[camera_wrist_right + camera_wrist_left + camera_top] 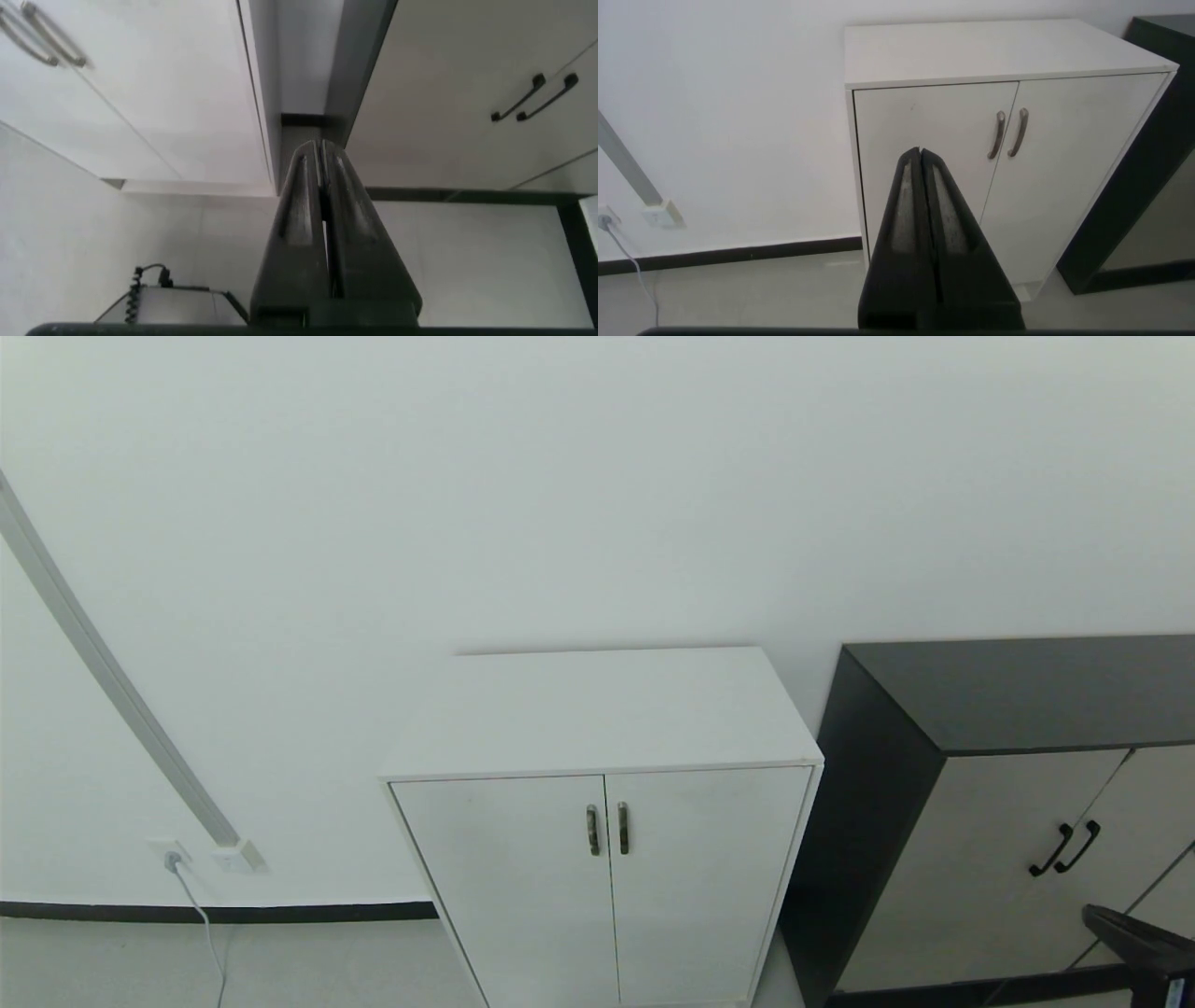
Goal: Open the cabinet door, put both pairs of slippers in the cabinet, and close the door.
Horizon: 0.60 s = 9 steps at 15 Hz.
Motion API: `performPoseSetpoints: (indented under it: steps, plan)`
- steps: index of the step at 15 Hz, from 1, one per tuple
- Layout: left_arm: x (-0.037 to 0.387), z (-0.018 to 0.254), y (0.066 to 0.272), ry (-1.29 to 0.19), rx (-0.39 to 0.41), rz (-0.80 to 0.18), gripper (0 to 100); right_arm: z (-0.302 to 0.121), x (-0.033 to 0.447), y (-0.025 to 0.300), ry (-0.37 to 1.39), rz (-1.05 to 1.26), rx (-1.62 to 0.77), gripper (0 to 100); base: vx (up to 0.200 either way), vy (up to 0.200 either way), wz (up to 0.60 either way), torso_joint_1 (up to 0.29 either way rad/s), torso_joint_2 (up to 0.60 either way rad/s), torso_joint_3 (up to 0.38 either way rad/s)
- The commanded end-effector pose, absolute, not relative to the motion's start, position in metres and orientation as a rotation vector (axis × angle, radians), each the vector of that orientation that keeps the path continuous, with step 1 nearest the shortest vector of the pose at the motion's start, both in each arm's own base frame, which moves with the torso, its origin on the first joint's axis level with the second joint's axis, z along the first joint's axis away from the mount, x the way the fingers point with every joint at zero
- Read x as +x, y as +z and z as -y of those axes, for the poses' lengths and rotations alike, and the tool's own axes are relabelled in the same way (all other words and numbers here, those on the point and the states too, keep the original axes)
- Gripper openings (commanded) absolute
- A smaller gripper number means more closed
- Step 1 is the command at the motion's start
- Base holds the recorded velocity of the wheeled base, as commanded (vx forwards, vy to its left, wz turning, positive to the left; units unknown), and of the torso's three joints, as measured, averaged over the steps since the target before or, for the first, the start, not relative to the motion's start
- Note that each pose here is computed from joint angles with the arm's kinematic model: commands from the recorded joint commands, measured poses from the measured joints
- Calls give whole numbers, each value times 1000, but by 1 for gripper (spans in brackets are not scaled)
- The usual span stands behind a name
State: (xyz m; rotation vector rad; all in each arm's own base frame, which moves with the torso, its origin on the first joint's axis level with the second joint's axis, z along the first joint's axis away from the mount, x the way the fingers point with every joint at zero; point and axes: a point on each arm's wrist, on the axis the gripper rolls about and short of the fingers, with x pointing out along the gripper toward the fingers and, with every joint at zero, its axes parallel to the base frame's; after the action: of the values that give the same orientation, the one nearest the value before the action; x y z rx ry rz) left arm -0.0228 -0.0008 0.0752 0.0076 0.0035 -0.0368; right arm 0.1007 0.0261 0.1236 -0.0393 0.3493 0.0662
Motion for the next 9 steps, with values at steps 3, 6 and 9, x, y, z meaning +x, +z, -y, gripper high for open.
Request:
performPoseSetpoints:
  steps: [3,6,9]
  plan:
    - [-23,1,75,-37,8,-4,0,-16,65,128,108,-288,-16,0,0,0,0,0,0,0]
    - [-23,1,75,-37,8,-4,0,-11,47,125,119,-285,-15,0,0,0,0,0,0,0]
    - [-23,1,75,-37,8,-4,0,-7,30,119,169,-281,-6,0,0,0,0,0,0,0]
